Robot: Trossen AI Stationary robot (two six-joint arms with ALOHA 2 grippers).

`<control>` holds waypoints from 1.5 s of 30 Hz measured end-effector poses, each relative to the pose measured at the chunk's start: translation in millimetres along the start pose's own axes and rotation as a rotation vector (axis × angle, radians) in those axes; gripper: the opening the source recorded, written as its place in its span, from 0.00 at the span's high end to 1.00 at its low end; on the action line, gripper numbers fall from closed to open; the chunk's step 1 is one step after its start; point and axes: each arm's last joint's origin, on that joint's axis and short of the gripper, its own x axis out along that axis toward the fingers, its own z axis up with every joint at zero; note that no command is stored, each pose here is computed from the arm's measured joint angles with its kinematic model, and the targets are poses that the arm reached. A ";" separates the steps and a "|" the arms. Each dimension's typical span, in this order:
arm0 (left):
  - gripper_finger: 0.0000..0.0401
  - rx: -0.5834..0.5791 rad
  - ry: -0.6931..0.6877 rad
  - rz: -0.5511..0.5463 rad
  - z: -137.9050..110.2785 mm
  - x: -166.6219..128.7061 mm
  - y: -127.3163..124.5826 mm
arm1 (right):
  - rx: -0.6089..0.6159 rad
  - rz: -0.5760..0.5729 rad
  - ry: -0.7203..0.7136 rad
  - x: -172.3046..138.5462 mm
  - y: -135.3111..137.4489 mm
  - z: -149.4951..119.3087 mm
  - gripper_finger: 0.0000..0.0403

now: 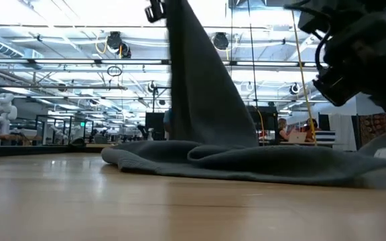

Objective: Roll towel
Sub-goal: Fold the gray towel on the center of table

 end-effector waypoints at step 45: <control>1.00 -0.021 0.144 0.387 -19.4 101.7 -51.9 | -0.316 -0.018 -0.382 -140.3 -24.5 299.8 0.63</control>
